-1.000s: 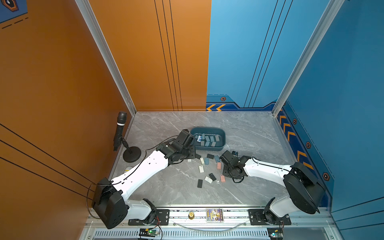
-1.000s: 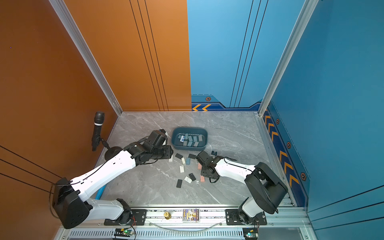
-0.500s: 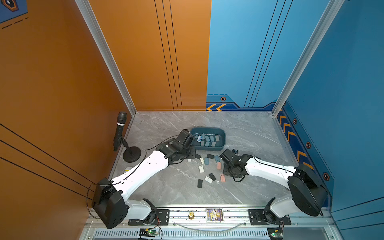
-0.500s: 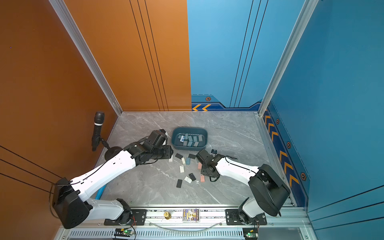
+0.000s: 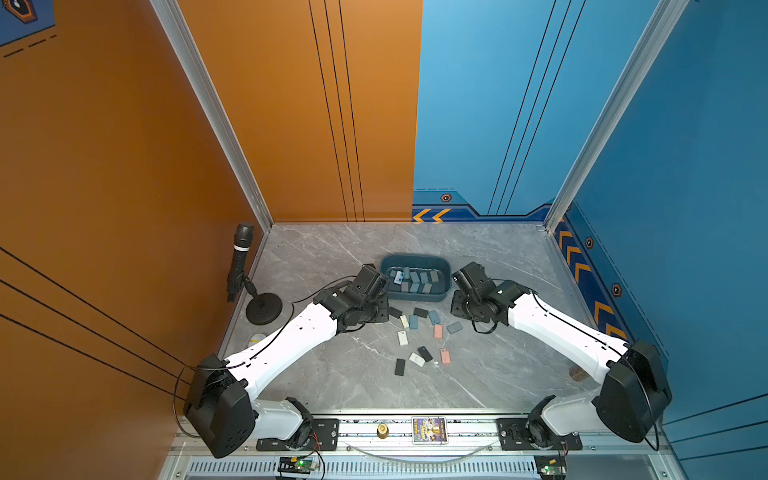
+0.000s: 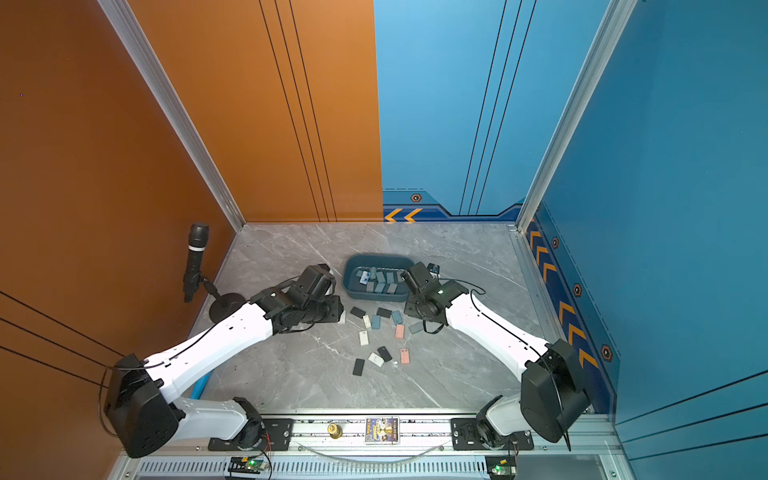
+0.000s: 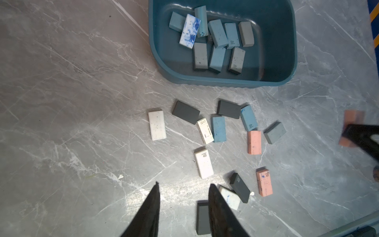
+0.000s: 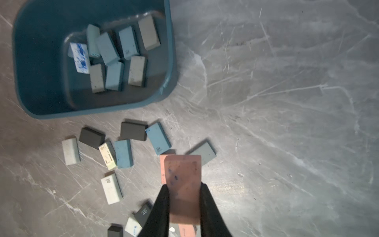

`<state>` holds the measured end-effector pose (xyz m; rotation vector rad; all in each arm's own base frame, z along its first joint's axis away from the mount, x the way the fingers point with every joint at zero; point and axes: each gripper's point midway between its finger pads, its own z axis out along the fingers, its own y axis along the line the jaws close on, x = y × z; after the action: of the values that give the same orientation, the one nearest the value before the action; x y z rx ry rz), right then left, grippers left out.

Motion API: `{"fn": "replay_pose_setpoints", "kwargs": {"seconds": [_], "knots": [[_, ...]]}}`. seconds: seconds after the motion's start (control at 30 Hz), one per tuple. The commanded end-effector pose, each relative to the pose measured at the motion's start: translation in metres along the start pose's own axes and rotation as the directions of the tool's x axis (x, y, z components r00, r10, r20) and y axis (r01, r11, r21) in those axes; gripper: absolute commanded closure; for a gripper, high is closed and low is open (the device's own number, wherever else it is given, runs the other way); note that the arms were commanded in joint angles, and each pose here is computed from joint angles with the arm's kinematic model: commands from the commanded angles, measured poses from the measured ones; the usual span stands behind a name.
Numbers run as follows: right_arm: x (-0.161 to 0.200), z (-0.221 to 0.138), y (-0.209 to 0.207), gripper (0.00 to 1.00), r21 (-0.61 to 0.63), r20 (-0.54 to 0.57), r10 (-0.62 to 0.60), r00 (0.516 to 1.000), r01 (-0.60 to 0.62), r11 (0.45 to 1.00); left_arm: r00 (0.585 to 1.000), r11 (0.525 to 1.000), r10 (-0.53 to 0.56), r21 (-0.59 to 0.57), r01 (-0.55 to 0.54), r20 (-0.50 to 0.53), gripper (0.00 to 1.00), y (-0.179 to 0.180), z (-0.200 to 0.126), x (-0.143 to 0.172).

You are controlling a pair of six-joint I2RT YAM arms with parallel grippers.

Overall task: Put the eraser in the storage box
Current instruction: Pick up the eraser from the center of the board, then place the eraser in the storage box.

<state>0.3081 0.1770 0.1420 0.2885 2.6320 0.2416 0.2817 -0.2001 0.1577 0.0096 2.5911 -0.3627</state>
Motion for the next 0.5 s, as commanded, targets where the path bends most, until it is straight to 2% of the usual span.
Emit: {"fn": "replay_pose_setpoints", "kwargs": {"seconds": [0.0, 0.3, 0.33, 0.47], "knots": [[-0.014, 0.006, 0.001, 0.77, 0.041, -0.017, -0.072, 0.997, 0.073, 0.997, 1.0, 0.999, -0.01, -0.04, 0.01, 0.007, 0.6, 0.012, -0.006, 0.005], [-0.047, 0.048, 0.034, 0.77, 0.032, -0.069, -0.123, 0.99, 0.125, 0.992, 0.999, 0.996, -0.027, -0.086, 0.029, 0.029, 0.59, 0.03, -0.019, 0.003], [-0.049, 0.054, 0.037, 0.78, 0.031, -0.077, -0.124, 0.989, 0.127, 0.991, 1.0, 0.994, -0.027, -0.103, 0.028, 0.005, 0.59, 0.037, -0.014, 0.012], [-0.058, 0.079, 0.047, 0.78, 0.023, -0.109, -0.132, 0.985, 0.135, 0.991, 0.999, 0.993, -0.041, -0.112, 0.04, -0.01, 0.59, 0.044, -0.014, 0.019]]}}
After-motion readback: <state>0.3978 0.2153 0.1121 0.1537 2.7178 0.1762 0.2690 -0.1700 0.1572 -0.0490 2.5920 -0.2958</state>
